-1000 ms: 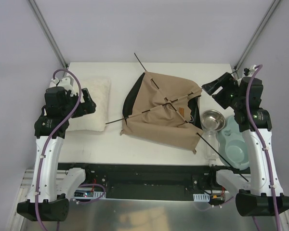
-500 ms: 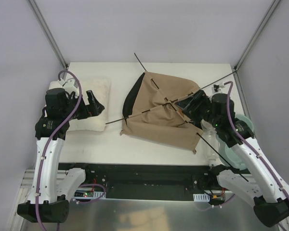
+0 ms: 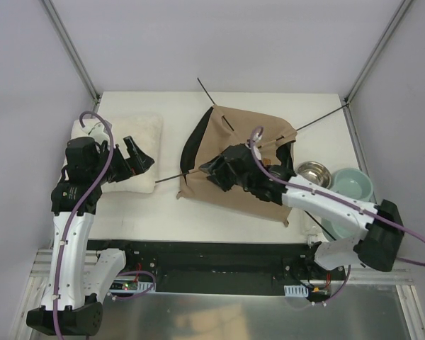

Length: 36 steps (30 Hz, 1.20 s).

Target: Set up the pet tent

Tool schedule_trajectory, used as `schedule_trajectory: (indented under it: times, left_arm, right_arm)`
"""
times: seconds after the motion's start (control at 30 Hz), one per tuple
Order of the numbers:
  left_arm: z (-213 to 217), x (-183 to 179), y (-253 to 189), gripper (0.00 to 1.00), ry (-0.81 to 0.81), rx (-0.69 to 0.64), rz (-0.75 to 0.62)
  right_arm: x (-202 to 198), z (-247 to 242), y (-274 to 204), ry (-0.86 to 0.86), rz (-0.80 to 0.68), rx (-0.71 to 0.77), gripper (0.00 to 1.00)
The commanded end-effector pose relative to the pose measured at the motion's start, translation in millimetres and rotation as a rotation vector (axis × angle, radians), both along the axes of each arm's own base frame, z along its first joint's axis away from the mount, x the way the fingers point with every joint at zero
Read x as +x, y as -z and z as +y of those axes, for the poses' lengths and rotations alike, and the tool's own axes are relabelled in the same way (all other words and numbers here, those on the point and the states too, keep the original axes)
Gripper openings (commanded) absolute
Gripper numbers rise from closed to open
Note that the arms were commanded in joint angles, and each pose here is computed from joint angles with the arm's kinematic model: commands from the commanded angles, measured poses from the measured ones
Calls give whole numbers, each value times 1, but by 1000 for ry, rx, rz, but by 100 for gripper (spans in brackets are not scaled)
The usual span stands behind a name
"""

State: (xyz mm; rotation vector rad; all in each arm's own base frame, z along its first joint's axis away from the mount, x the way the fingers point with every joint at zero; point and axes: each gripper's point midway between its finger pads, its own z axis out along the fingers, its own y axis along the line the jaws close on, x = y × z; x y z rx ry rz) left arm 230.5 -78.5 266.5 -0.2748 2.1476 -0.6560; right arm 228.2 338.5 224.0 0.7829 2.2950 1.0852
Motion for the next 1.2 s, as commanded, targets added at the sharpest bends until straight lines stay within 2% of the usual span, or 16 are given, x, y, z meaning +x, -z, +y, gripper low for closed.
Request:
schedule_trajectory:
  times: [0.0,0.23,0.4,0.57,0.83,0.97,1.13,1.17]
  left_arm:
    - [4,1,1,99,-47,0,-4]
    - [12,3,6,99,-91,20,18]
    - [19,3,9,99,-125,47,26]
    - [23,2,12,98,-141,67,41]
    - [28,1,11,99,-152,93,49]
    - [29,0,13,99,-154,101,52]
    - [32,-1,13,98,-161,120,52]
    - [33,-2,13,99,-162,124,51]
  right_arm:
    - [15,50,-26,84,28,139,52]
    - [21,96,11,89,142,125,60]
    - [24,111,38,100,195,96,60]
    - [28,118,60,119,234,85,52]
    - [42,130,72,163,216,111,47]
    - [48,131,79,194,221,113,39]
    - [52,133,87,210,226,108,38]
    - [52,134,87,209,227,108,35]
